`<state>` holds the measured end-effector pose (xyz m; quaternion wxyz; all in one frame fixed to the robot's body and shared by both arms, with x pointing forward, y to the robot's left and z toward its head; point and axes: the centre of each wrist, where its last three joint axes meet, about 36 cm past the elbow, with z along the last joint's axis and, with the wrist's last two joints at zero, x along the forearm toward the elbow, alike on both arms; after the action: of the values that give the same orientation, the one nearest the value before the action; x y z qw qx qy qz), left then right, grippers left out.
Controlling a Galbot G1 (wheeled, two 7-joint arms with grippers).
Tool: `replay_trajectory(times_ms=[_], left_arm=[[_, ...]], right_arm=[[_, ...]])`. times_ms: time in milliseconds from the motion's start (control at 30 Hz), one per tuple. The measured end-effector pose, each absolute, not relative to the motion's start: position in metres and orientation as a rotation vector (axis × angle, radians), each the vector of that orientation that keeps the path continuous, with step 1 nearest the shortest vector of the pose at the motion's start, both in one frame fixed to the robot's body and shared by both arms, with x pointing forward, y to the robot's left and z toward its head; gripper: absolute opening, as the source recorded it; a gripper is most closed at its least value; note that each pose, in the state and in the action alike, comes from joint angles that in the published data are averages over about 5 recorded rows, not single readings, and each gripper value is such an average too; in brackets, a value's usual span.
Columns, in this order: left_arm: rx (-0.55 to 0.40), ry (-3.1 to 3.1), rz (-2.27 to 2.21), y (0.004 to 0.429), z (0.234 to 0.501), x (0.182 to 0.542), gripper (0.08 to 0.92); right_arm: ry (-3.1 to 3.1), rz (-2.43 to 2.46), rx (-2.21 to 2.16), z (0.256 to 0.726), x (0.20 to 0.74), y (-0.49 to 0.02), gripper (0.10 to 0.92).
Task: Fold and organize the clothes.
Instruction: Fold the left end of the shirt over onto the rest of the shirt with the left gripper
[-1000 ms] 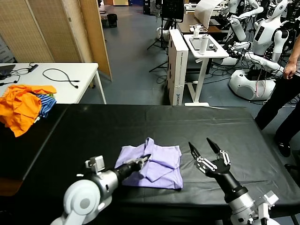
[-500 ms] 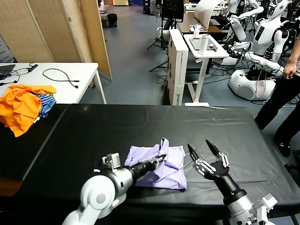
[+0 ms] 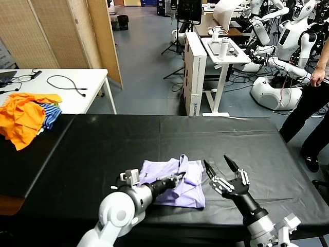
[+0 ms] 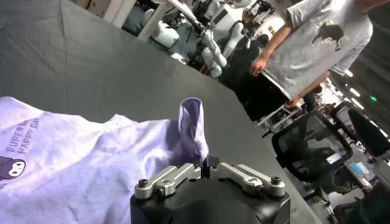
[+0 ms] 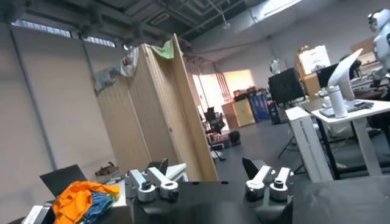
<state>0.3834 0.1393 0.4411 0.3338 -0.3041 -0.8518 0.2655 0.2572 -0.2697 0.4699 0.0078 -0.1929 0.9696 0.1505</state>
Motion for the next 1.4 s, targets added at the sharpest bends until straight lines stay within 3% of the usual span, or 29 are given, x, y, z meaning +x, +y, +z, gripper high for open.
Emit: replay_trajectory(times_ms=[133, 233, 567, 667, 1033, 1400], left_arm=[[-0.787, -2.220, 0.681, 0.132, 0.434, 0.384, 0.182], [-0.777, -2.233, 0.679, 0.127, 0.432, 0.385, 0.235], [-0.788, -2.319, 0.719, 0.123, 0.449, 0.381, 0.818], [-0.781, -2.387, 0.703, 0.127, 0.457, 0.381, 0.893], [-0.654, -2.593, 0.592, 0.192, 0.479, 0.385, 0.907], [-0.581, -2.609, 0.528, 0.205, 0.467, 0.368, 0.907]], right_arm=[[3.063, 0.454, -0.577, 0.466, 0.260, -0.271, 0.907], [3.095, 0.442, -0.563, 0.462, 0.263, -0.272, 0.907], [3.151, 0.419, -0.654, 0.460, 0.262, -0.268, 0.907], [3.191, 0.417, -0.642, 0.460, 0.260, -0.264, 0.907], [3.421, 0.427, -0.576, 0.456, 0.257, -0.236, 0.907], [3.392, 0.153, -0.704, 0.442, 0.250, -0.205, 0.907]])
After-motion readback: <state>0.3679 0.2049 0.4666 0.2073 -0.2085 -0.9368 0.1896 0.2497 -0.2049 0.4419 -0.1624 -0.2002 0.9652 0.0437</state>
